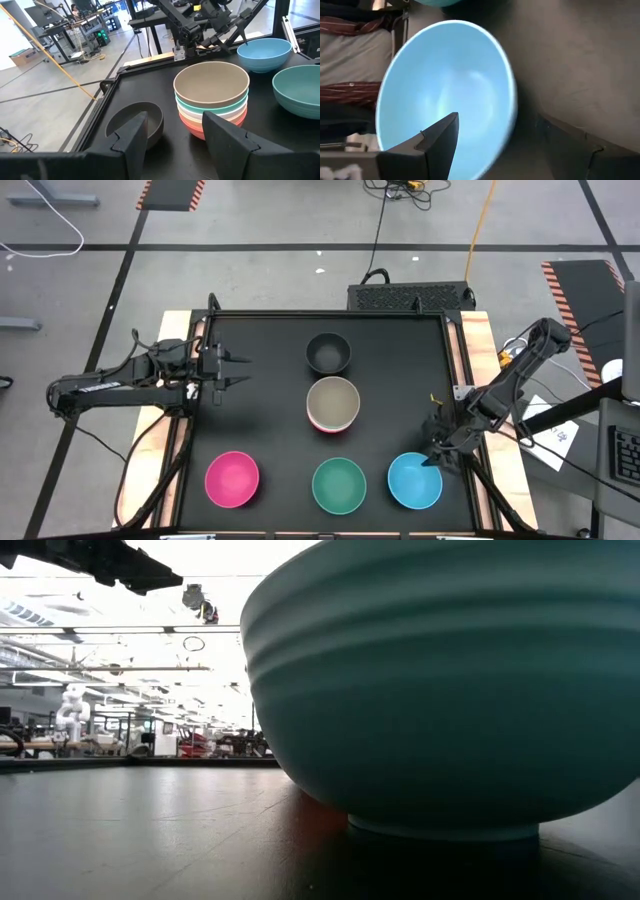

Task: Nest bowls inside each other
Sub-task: Stack the blue bowl on the gray bowl

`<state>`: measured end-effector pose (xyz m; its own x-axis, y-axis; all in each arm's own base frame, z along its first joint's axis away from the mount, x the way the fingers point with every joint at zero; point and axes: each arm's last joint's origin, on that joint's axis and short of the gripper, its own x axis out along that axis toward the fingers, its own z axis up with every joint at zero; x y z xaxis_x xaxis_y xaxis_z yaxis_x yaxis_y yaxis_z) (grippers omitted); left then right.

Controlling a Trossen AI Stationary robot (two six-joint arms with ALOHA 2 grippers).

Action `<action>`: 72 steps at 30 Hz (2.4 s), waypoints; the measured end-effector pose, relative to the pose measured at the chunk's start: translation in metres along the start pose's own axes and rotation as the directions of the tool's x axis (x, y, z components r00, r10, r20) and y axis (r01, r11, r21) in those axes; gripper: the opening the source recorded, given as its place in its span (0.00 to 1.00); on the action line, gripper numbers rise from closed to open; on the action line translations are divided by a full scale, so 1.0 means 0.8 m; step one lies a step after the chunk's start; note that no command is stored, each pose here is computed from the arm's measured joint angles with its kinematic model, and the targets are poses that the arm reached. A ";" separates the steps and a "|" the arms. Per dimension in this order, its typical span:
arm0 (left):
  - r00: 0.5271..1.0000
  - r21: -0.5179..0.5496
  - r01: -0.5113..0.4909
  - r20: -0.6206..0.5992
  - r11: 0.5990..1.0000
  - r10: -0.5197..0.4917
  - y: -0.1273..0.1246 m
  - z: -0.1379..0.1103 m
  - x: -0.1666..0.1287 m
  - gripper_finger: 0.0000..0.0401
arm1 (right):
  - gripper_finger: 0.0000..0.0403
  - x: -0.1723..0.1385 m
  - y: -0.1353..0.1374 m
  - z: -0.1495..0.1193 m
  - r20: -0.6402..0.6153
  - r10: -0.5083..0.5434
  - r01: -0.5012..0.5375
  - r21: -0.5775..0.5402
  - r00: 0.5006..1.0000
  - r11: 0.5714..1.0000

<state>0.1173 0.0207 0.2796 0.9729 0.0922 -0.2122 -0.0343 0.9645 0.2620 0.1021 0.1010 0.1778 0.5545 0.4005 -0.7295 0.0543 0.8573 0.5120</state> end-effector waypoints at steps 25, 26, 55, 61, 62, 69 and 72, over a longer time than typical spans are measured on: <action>0.999 0.007 0.033 0.010 0.999 -0.033 -0.001 0.000 0.000 0.48 | 0.50 0.046 -0.005 0.002 -0.136 -0.090 0.088 -0.019 0.987 0.996; 0.999 0.007 0.033 0.011 0.999 -0.033 -0.001 0.001 0.000 0.48 | 0.46 0.046 -0.005 0.002 -0.136 -0.093 0.088 -0.039 0.986 0.995; 0.999 -0.001 0.035 0.011 0.999 -0.035 -0.001 0.001 0.000 0.48 | 0.00 0.003 -0.007 0.076 0.180 -0.003 0.029 -0.146 0.984 0.989; 0.999 -0.002 0.035 0.011 0.999 -0.035 -0.001 0.000 0.000 0.48 | 0.00 -0.048 0.010 0.118 0.246 -0.068 0.118 -0.192 0.967 0.974; 0.999 -0.002 0.036 0.011 0.999 -0.036 -0.001 0.000 0.000 0.48 | 0.00 -0.056 0.012 0.126 0.274 -0.091 0.151 -0.207 0.957 0.967; 0.998 -0.004 0.062 0.019 0.998 -0.062 -0.002 0.001 0.000 0.48 | 0.00 -0.079 0.004 0.160 0.359 -0.236 0.341 -0.267 0.903 0.901; 0.998 -0.004 0.062 0.019 0.998 -0.062 -0.002 0.001 0.000 0.48 | 0.00 -0.081 -0.016 0.171 0.383 -0.343 0.443 -0.212 0.858 0.871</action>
<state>0.1174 0.0189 0.2798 0.9773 0.0273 -0.2103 0.0256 0.9692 0.2449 0.1790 0.0196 0.2808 0.7750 -0.0742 -0.6276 0.1170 0.9928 0.0270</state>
